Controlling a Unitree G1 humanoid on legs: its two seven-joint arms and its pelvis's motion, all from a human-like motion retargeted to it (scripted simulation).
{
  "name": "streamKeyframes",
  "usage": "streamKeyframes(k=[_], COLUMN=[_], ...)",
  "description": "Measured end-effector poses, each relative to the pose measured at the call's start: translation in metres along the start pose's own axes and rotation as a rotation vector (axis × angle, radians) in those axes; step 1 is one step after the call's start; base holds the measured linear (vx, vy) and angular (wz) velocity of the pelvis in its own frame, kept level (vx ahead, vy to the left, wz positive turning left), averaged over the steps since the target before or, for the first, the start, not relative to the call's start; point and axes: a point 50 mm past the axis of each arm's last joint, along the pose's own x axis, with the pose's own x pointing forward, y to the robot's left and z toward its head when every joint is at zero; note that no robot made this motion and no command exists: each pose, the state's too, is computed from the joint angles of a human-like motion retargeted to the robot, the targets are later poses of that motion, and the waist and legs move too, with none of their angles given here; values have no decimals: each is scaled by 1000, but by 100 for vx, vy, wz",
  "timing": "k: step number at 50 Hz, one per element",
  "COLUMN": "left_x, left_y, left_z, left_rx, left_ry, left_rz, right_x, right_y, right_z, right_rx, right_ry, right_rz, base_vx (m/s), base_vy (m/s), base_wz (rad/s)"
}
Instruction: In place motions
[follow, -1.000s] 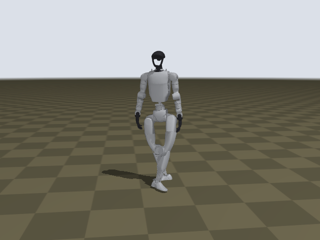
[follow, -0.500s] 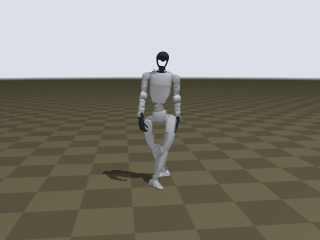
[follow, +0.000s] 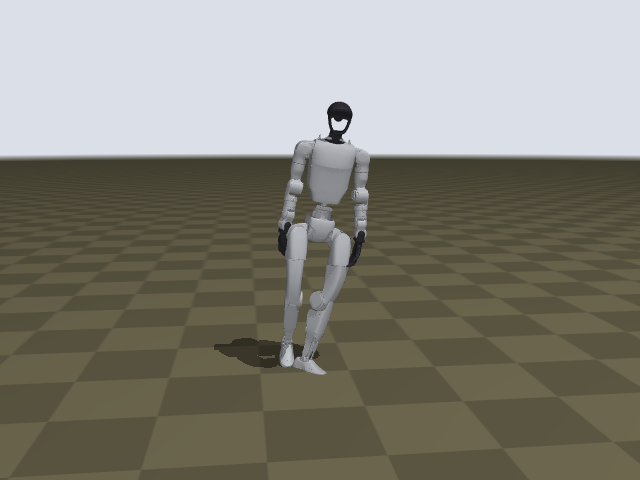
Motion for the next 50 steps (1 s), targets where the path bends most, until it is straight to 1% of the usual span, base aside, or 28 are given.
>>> streamKeyframes(k=[5, 10, 13, 20, 25, 32, 43, 50], left_x=[-1, -2, -3, -4, -2, -1, 1, 1], left_y=[4, 6, 7, 4, -6, -11, -12, -11], left_z=[-19, -36, -44, -62, -61, -53, -33, -35], left_rx=[21, 45, 33, 36, 1, 61, 103, 95], left_ry=[83, 151, 177, 252, 219, 223, 166, 172], left_rz=[4, 6, 5, 4, -33, -42, -51, -43], right_x=[-2, -3, -3, 1, 0, 0, 1, 1], right_y=[-1, -1, -2, 8, 6, 8, 9, 5], right_z=[22, 32, 28, 8, 13, 22, 0, -11], right_rx=[-132, -172, -192, -104, -127, -113, -96, -60], right_ry=[-63, -84, -55, 17, 14, -32, 54, 88], right_rz=[-19, -20, -19, 36, 27, 32, 38, 27], base_vx=[5, 7, 11, 16, 11, 11, 15, 15], base_vy=[-8, -9, -13, -11, -2, -4, -5, -3], base_wz=[117, 176, 5, -19, -35, 9, 7, 2])
